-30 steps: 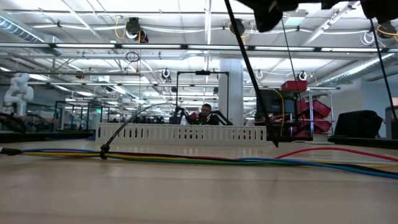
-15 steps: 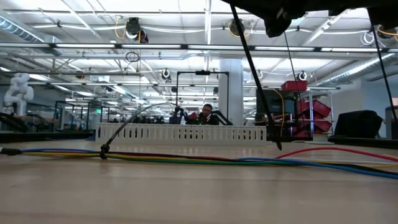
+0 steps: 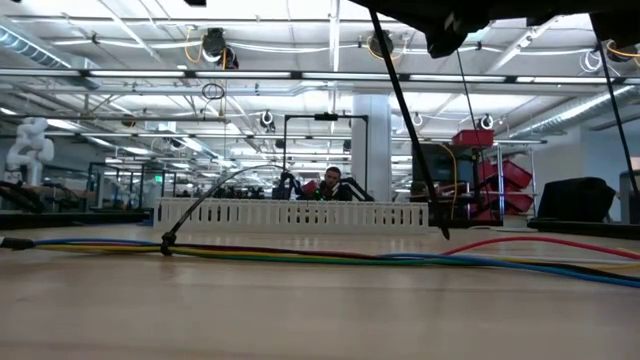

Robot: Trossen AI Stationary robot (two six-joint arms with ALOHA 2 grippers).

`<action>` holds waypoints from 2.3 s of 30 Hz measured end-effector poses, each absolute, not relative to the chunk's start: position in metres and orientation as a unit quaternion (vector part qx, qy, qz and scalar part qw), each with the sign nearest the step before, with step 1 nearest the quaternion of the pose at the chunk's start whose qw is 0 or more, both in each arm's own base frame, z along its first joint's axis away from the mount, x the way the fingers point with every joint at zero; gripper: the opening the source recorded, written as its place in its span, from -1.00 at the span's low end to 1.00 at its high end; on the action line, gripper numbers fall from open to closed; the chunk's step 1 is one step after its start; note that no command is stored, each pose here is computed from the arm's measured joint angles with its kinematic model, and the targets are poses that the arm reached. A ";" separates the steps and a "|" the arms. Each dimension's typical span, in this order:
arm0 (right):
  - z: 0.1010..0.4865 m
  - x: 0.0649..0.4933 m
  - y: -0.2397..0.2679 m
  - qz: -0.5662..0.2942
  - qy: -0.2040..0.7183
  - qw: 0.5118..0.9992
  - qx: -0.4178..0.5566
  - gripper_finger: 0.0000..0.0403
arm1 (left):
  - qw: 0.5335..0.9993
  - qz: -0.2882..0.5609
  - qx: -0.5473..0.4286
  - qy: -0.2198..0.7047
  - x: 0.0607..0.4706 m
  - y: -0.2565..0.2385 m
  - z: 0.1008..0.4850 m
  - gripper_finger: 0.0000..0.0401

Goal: Ziptie cables
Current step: Wrap the black zip tie on the cables

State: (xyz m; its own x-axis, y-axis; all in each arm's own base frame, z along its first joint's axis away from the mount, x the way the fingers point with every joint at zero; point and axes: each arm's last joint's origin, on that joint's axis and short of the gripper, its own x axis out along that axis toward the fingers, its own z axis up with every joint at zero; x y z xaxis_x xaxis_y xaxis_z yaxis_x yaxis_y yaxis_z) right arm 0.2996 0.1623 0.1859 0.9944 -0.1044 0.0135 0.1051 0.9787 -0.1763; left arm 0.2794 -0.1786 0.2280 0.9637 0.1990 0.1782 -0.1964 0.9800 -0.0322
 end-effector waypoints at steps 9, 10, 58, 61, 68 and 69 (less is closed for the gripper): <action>0.183 0.300 0.161 -0.054 0.011 0.994 -0.090 -1.00 | 0.992 0.029 -0.021 -0.117 0.294 -0.159 0.230 -0.29; 0.183 0.300 0.161 -0.054 0.011 0.994 -0.089 -1.00 | 0.992 0.025 -0.021 -0.119 0.295 -0.158 0.230 -0.29; 0.185 0.301 0.156 -0.108 0.006 0.990 -0.085 -1.00 | 0.993 0.053 0.039 -0.098 0.290 -0.166 0.227 -0.29; 0.185 0.301 0.156 -0.108 0.006 0.990 -0.085 -1.00 | 0.993 0.061 0.036 -0.099 0.293 -0.161 0.228 -0.29; 0.185 0.301 0.156 -0.108 0.006 0.991 -0.084 -1.00 | 0.991 0.059 0.032 -0.116 0.300 -0.148 0.231 -0.29; 0.185 0.301 0.156 -0.108 0.006 0.991 -0.084 -1.00 | 0.991 0.062 0.030 -0.117 0.301 -0.146 0.231 -0.29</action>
State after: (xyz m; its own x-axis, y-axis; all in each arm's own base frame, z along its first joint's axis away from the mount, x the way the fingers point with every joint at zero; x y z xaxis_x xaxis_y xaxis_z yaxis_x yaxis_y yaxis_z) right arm 0.3010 0.1558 0.1851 0.9765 -0.2154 0.0071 0.2135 0.9623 -0.1686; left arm 0.3006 -0.1465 0.2309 0.9648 0.1158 0.2363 -0.1300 0.9905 0.0451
